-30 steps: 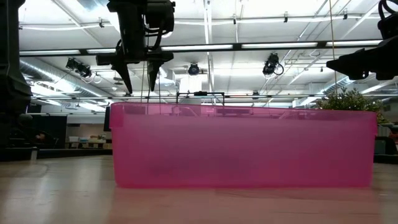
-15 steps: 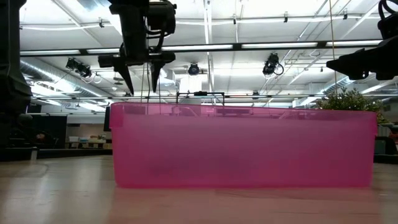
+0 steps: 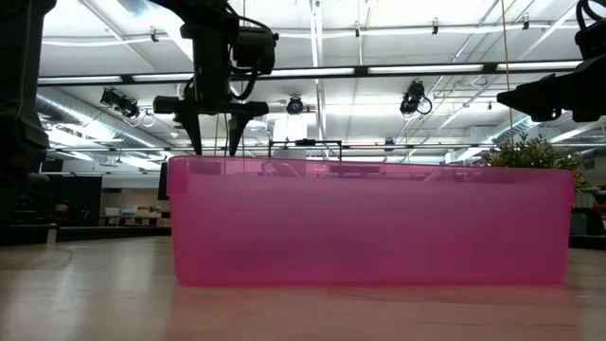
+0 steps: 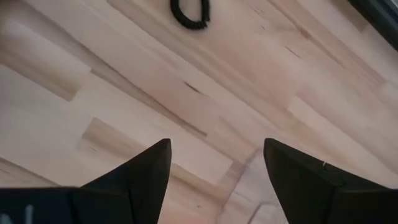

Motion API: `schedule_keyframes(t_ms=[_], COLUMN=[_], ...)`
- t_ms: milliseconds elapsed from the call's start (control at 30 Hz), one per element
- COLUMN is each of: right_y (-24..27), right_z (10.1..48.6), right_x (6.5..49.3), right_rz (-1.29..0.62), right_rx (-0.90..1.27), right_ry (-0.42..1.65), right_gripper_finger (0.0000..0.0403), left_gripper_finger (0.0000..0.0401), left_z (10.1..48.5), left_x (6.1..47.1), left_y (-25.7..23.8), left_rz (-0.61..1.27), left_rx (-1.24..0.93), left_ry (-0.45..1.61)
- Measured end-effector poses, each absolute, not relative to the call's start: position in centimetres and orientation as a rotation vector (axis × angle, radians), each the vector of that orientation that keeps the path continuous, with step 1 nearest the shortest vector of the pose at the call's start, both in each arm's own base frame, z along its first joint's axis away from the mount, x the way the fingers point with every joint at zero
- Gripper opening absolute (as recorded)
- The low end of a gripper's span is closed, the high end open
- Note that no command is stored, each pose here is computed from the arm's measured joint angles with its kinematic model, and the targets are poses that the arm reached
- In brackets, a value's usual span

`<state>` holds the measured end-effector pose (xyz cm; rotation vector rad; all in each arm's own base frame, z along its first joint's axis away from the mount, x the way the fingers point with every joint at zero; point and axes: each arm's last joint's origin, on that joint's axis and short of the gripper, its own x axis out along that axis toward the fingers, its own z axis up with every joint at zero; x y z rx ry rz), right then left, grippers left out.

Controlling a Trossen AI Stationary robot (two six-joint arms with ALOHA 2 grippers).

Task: Sort spring keychains
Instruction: Put the black spring keychain into the red bin

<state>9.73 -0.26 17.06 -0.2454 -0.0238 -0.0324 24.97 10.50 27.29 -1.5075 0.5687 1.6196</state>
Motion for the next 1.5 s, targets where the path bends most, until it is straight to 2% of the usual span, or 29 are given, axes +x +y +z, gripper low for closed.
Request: schedule_keyframes(t_ms=[533,933,1500], right_y=[-0.3,-0.3,-0.3], right_z=[17.1,17.1,17.1], right_x=[9.7,9.7,9.7], right_rz=[-0.032,-0.032,-0.032], right_rx=[-0.245,-0.245,-0.245], right_ry=[-0.023,-0.024,-0.024], right_gripper_finger=[0.0222,0.0222,0.0222], left_gripper_finger=[0.0259,0.0259,0.0259], left_z=[27.2,25.5,25.1], left_x=[23.0,23.5,22.2], left_y=[12.7,14.2,17.6], left_rz=[1.747,1.772,1.781], left_rx=[-1.526,-1.552,-1.633], left_ry=[0.598,0.681,0.599])
